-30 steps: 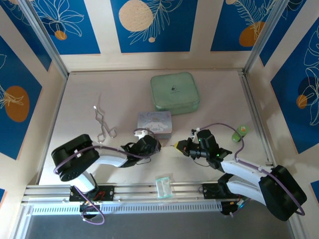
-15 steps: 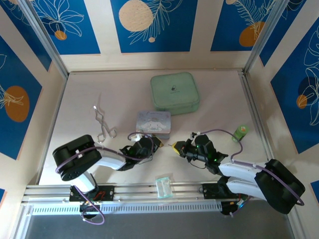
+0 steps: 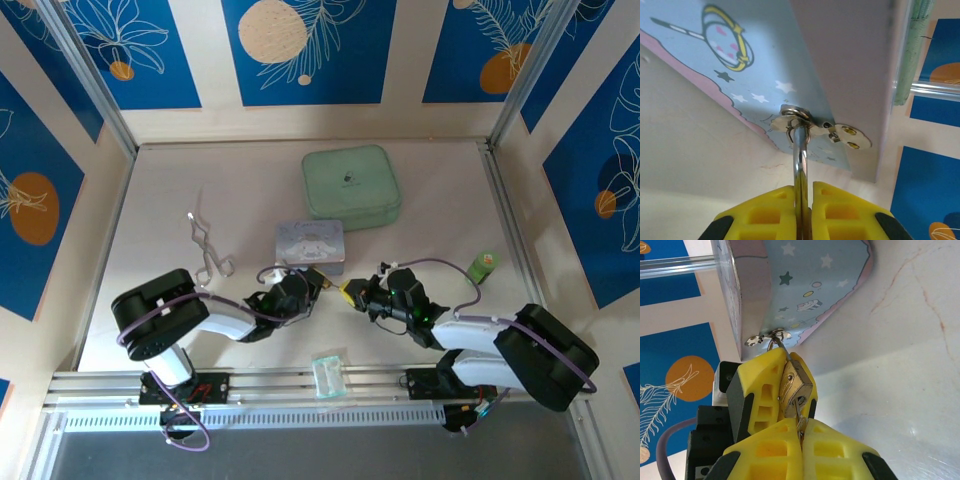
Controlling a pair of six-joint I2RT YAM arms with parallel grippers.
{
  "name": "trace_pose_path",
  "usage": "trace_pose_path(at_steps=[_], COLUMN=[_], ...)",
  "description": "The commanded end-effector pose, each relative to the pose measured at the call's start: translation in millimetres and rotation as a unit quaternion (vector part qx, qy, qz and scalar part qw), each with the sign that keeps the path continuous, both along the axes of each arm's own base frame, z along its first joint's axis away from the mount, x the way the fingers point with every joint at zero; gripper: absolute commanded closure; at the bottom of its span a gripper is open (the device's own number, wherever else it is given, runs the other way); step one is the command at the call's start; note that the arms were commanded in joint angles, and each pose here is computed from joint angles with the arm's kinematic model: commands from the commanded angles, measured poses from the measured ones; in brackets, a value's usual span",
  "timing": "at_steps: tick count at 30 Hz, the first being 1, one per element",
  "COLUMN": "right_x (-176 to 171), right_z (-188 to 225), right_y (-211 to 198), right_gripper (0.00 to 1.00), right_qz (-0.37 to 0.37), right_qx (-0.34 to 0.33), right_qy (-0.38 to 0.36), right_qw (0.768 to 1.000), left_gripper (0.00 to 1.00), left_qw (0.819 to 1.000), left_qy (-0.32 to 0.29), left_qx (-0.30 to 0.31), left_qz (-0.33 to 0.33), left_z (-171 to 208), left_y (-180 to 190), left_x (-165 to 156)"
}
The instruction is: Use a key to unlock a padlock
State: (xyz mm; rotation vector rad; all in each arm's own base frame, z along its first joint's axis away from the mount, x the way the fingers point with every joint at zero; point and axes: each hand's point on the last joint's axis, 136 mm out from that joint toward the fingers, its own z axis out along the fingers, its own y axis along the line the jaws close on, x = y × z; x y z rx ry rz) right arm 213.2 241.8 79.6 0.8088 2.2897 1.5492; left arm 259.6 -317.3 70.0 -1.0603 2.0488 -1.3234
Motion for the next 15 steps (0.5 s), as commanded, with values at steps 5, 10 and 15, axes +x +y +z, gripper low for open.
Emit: trace_pose_path(at_steps=[5,10,15], right_x=[13,15,17], right_z=[20,24,28], right_y=[0,-2,0], right_gripper=[1.00,1.00,1.00], right_qz=[-0.030,-0.034,-0.032], right_qx=[0.028,0.025,0.028], right_qy=[-0.028,-0.039,-0.044], right_qw=[0.999,0.998,0.998], left_gripper=[0.98,0.98,0.97], left_qw=[0.996,0.996,0.994], left_qy=[-0.038,-0.036,-0.042], left_qx=[-0.072,-0.079,-0.096], left_qz=[0.020,0.016,0.011], left_z=[43,47,56], left_y=[-19,-23,-29], left_x=[14,14,13])
